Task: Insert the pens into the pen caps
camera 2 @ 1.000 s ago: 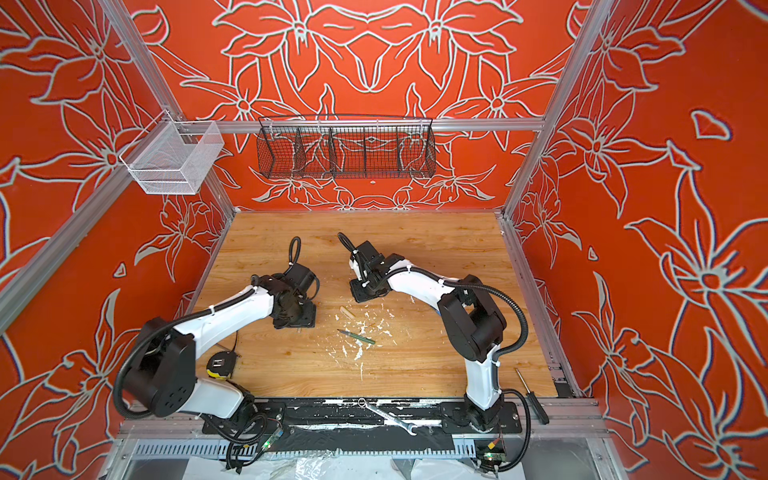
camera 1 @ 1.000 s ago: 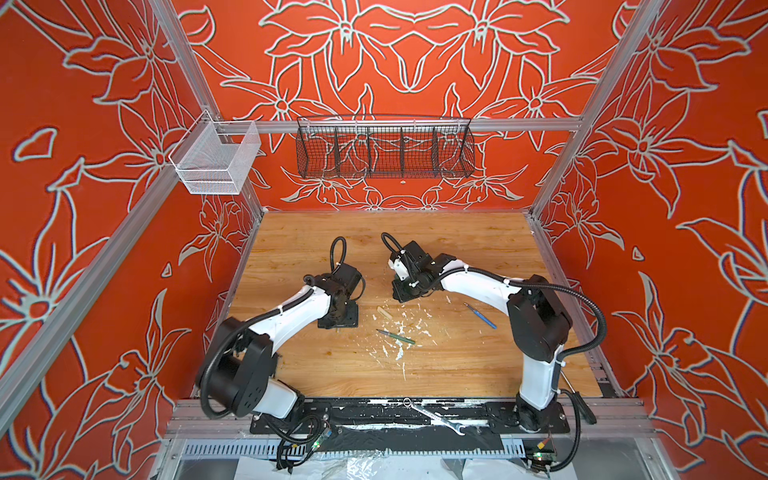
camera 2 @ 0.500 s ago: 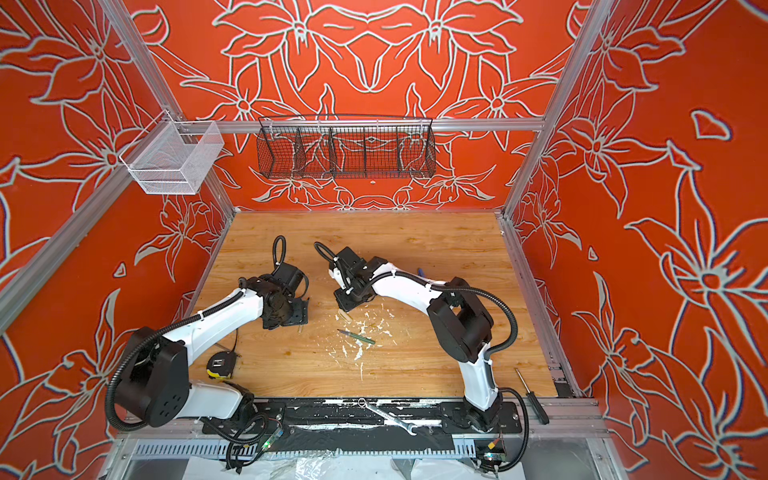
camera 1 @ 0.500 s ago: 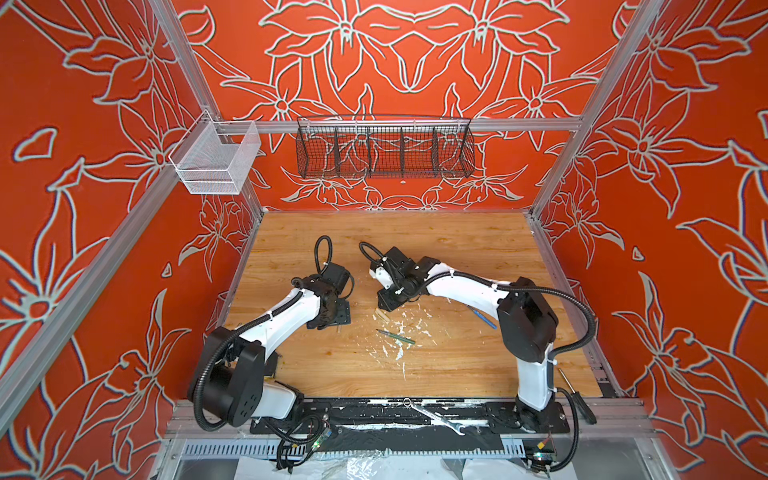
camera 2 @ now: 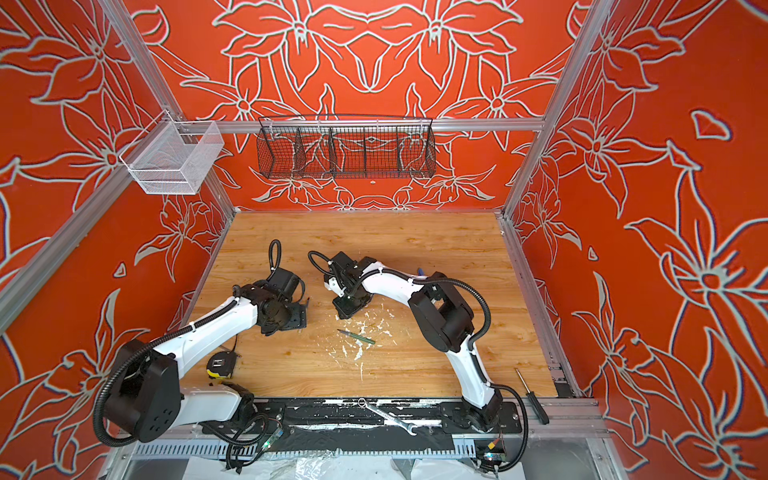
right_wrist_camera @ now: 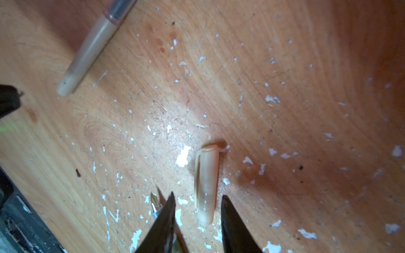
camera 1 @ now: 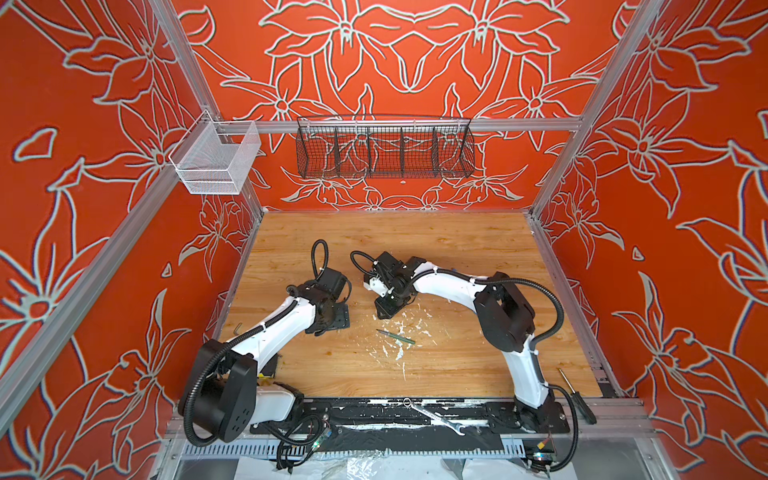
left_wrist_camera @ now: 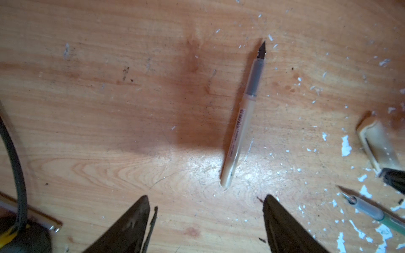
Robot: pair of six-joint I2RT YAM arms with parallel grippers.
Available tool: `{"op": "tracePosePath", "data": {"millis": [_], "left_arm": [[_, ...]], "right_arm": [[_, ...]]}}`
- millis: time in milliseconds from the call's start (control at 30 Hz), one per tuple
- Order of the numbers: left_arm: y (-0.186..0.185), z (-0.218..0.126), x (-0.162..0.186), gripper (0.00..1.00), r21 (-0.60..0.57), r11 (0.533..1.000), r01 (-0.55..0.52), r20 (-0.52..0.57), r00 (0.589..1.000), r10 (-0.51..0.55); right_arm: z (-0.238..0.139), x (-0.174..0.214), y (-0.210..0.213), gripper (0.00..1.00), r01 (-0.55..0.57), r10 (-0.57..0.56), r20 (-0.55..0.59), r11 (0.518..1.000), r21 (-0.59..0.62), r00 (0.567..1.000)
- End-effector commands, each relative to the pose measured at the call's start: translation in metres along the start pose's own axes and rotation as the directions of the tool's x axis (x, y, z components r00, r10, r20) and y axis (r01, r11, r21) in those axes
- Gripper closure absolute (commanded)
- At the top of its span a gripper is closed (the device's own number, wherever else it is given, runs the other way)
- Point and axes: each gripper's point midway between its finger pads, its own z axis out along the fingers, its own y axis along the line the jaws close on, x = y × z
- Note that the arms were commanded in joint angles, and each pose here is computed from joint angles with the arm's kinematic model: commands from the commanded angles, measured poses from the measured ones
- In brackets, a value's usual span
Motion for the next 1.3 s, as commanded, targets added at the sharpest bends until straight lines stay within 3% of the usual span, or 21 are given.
{"op": "tracePosePath", "data": {"millis": [0,200,833,1267], "left_arm": [[0.001,-0.002,0.001,0.18,0.004,1.000,0.012,0.003,1.000,-0.012],[0.001,-0.001,0.002,0.18,0.003,1.000,0.009,0.000,1.000,-0.009],[-0.003,0.000,0.004,0.14,0.027,1.000,0.000,-0.011,1.000,0.000],[-0.015,0.014,0.012,0.19,0.072,0.997,-0.017,-0.081,0.996,0.023]], "right_arm": [[0.002,0.000,0.001,0.63,0.010,-0.011,-0.025,0.999,-0.052,1.000],[0.010,0.003,0.006,0.64,0.007,-0.013,-0.060,0.995,-0.098,0.998],[0.025,0.011,-0.008,0.74,-0.030,0.026,-0.127,0.999,-0.032,0.992],[0.002,-0.006,-0.009,0.84,-0.065,0.065,-0.054,0.998,0.000,0.996]]}}
